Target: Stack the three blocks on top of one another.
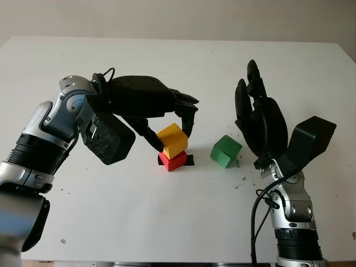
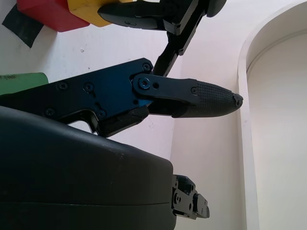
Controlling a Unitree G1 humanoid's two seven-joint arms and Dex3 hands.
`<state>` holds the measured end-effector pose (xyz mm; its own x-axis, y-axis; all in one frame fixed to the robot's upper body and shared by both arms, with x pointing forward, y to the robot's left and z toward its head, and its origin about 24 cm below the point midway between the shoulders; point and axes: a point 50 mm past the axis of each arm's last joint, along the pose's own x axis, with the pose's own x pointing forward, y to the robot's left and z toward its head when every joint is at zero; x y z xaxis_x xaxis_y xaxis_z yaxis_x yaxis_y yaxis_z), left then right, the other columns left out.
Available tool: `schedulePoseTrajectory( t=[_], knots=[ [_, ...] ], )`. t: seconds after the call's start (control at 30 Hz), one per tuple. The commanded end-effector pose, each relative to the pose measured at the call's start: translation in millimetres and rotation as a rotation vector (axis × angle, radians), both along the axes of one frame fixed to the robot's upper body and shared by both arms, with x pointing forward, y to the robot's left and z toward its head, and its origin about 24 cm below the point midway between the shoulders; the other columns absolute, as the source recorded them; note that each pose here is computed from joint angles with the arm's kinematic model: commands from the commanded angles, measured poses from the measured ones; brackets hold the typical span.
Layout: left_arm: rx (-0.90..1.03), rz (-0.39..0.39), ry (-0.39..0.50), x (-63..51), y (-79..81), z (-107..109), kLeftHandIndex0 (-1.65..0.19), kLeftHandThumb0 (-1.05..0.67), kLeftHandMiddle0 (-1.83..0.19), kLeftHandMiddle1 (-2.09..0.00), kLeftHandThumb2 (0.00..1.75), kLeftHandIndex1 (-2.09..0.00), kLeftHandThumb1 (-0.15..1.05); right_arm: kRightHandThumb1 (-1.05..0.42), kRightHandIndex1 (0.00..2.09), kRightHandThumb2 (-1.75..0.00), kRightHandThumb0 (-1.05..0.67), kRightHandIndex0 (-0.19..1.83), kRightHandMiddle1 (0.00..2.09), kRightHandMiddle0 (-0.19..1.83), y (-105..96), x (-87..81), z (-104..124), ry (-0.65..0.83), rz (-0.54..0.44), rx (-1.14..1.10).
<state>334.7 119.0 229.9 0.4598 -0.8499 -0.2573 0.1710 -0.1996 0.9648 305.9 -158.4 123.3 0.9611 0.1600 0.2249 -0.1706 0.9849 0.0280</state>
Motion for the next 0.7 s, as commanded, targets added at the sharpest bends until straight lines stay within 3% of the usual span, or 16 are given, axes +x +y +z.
schedulePoseTrajectory(
  t=[0.0, 0.67],
  knots=[
    [0.014, -0.009, -0.022, 0.1, -3.6, 7.2, -0.33, -0.41, -0.11, -0.05, 0.05, -1.4, 1.02, -1.05, 0.0, -0.53, -0.72, -0.19, 0.01, -0.19, 0.0, -2.7, 0.6, -0.012, -0.003, -0.002],
    [0.018, -0.016, -0.011, 0.5, -2.0, 1.5, -0.39, -0.4, -0.12, -0.06, 0.05, -1.33, 1.02, -1.05, 0.0, -0.53, -0.72, -0.19, 0.0, -0.19, 0.2, -2.9, 0.5, -0.013, 0.005, 0.004]
  ],
)
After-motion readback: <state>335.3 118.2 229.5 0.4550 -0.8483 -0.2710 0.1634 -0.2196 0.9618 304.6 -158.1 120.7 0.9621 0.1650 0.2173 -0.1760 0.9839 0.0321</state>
